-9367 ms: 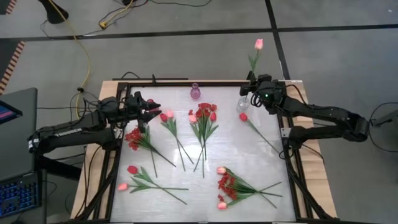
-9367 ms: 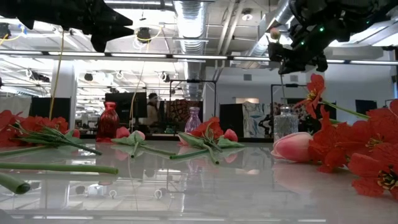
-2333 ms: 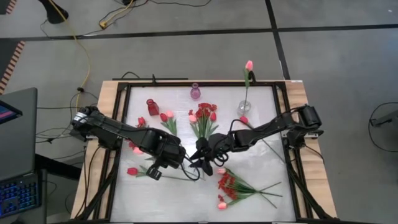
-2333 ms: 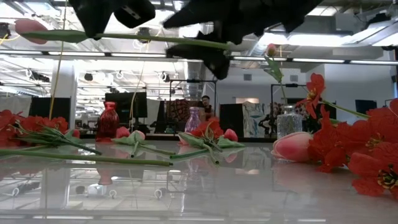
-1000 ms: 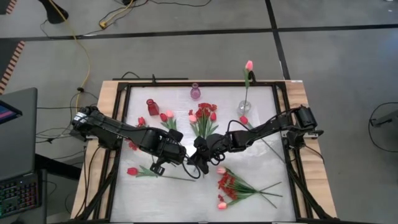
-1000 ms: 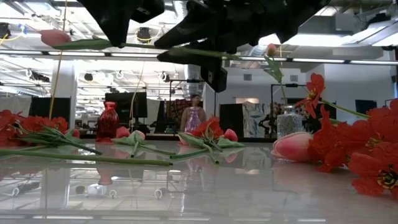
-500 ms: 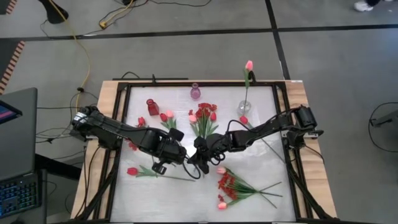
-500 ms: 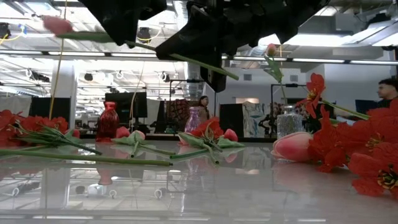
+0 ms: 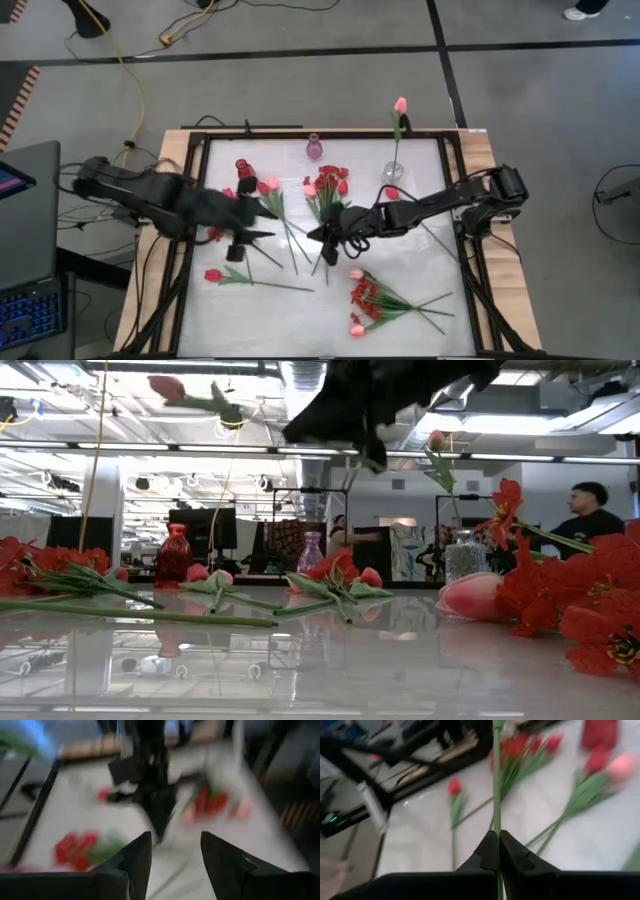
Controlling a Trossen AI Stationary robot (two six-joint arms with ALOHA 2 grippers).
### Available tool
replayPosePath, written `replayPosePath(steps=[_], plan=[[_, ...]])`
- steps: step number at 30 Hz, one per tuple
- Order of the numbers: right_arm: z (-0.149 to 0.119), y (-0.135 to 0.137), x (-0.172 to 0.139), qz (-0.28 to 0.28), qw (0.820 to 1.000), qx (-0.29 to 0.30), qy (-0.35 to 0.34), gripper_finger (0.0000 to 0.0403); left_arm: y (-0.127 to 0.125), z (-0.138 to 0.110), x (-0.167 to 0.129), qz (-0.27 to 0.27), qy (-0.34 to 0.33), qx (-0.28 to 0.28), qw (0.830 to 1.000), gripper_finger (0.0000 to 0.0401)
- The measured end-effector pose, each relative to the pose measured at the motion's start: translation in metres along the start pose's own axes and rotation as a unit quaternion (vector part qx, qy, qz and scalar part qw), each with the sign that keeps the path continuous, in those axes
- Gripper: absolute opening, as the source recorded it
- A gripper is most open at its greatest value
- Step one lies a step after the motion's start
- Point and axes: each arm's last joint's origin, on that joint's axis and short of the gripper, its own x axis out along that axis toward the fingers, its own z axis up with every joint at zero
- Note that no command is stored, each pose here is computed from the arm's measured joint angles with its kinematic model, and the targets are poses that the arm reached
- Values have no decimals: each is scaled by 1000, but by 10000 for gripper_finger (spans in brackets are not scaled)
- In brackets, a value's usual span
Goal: Sort flowers into vase by color
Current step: Put the bottom left pink tulip into the transparent vase
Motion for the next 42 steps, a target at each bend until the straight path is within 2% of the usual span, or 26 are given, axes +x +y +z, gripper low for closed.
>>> replayPosePath(steps=[2,6,8,12,15,17,24,27,33,38,42], plan=[[7,3,-8,-23,999,-17,-31,30,-1,-17,-4,-21,-94,-54,994,152],[19,6,-21,-57,995,-38,-77,30,-4,-67,6,-56,-241,-150,957,142],[23,6,-25,-61,994,-38,-88,31,-4,-93,16,-54,-288,-193,936,138],[29,8,-27,-54,991,-42,-115,32,1,-133,29,-18,-359,-239,902,134],[31,10,-28,-48,990,-39,-124,32,5,-150,36,-8,-387,-249,888,133],[31,10,-28,-47,990,-38,-123,32,6,-154,40,-6,-391,-249,886,133],[32,11,-26,-32,990,-32,-134,32,11,-155,63,24,-356,-243,902,133],[33,12,-26,-25,990,-31,-137,33,12,-150,71,23,-350,-224,909,142],[33,12,-26,-24,989,-32,-139,33,11,-135,83,31,-362,-176,915,190],[33,12,-26,-24,989,-34,-139,34,12,-131,94,37,-352,-180,918,235],[33,12,-26,-24,989,-33,-140,34,14,-131,102,42,-343,-186,920,252]])
